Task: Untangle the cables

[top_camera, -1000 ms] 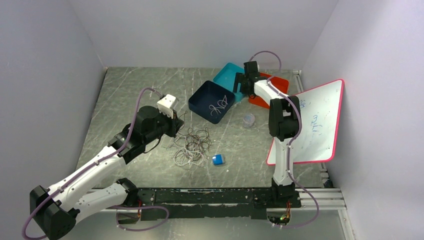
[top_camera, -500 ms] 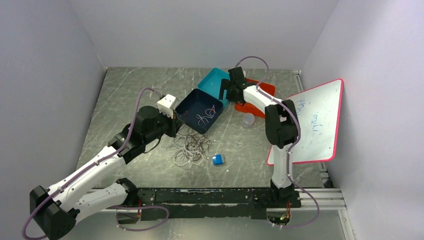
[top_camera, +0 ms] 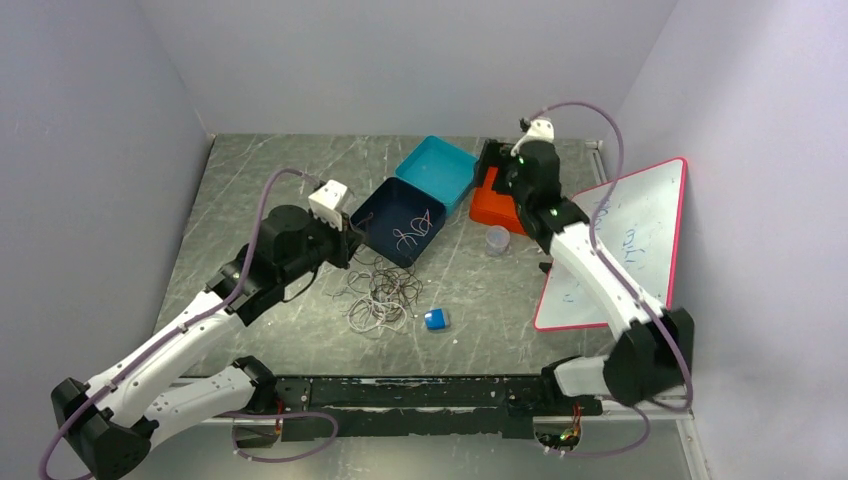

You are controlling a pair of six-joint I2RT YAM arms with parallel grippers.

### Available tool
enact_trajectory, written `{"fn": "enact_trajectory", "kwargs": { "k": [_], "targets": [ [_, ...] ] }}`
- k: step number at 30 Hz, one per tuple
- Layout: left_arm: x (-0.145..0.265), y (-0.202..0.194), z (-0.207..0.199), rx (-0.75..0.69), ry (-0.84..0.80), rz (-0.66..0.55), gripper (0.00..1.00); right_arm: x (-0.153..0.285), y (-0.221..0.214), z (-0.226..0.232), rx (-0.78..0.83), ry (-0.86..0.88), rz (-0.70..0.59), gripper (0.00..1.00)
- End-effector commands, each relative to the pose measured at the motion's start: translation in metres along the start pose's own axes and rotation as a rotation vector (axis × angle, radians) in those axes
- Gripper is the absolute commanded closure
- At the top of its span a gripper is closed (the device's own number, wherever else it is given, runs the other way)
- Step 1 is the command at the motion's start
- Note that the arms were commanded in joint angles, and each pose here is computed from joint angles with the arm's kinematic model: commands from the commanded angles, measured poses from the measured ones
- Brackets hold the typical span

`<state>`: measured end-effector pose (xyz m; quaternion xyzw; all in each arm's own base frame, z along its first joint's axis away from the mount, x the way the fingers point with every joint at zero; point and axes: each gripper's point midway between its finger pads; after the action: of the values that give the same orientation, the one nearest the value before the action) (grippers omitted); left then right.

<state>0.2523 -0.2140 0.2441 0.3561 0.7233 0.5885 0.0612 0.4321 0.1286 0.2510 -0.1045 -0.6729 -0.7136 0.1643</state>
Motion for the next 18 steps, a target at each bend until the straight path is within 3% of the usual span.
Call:
{"fn": "enact_trajectory", "kwargs": {
  "k": [1,10,18],
  "targets": [
    [0.010,0.040,-0.013,-0.053,-0.037,-0.075,0.93,0.034,0.004,0.033,0.031,0.262,-0.171,0.05],
    [0.020,0.086,-0.043,-0.101,-0.145,-0.135,0.93,0.112,-0.004,0.088,0.069,0.665,-0.247,0.06],
    [0.029,0.114,-0.062,-0.102,-0.211,-0.188,0.93,0.151,-0.049,0.165,0.146,0.979,-0.229,0.08]
  ]
}}
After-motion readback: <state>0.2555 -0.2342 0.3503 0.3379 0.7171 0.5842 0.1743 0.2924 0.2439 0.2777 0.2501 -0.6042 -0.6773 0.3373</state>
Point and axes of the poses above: each gripper's point midway between its finger pads, its own x axis back along the fingers, its own z axis along the line the jaws close on, y = z × x, and after that the axes turned 7 degrees about x, right-handed
